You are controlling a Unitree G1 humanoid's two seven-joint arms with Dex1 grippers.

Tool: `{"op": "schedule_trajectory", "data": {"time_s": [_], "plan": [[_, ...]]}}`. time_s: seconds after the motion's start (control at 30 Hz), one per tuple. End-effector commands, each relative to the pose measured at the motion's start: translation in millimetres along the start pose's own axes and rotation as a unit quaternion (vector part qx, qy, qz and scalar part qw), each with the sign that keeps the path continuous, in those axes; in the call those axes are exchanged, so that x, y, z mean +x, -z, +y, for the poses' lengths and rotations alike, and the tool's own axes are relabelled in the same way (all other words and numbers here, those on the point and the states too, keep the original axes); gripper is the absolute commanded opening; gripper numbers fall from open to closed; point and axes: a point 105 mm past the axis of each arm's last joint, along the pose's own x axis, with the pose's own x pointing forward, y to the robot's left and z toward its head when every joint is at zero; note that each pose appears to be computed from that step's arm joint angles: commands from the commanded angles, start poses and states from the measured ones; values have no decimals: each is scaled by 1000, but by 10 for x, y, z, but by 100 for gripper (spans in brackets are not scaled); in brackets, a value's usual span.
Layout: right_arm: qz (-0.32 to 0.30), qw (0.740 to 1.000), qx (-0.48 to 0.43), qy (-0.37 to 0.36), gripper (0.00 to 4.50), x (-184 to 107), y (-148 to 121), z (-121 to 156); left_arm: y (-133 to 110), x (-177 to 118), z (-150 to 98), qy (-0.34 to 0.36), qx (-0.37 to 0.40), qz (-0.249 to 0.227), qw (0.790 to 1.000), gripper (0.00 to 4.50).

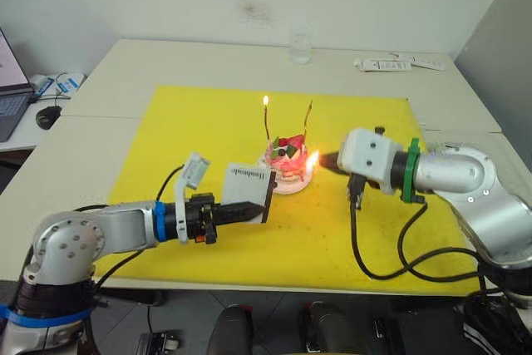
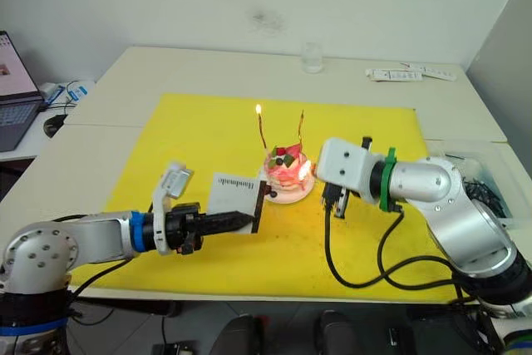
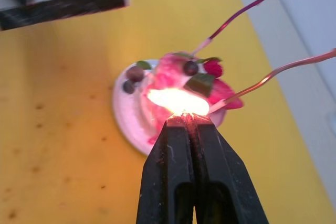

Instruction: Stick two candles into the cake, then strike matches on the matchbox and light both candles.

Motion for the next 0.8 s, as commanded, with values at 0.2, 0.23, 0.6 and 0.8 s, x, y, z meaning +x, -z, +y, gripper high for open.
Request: {"op": "schedule_trajectory", "data": {"time_s": [0.2, 0.23, 0.6, 0.8], "plan": [[-22, 987, -111, 119, 1, 21, -218, -474, -16, 113, -113, 31, 25, -4, 999, 0], [-24, 985, -116, 122, 1, 31, -224, -492, -17, 117, -115, 32, 25, -4, 999, 0], [-38, 982, -130, 131, 1, 112, -236, -544, -66, 160, -110, 32, 28, -10, 999, 0], [-37, 982, -133, 132, 1, 106, -209, -550, -83, 175, -100, 32, 29, -10, 999, 0]]}}
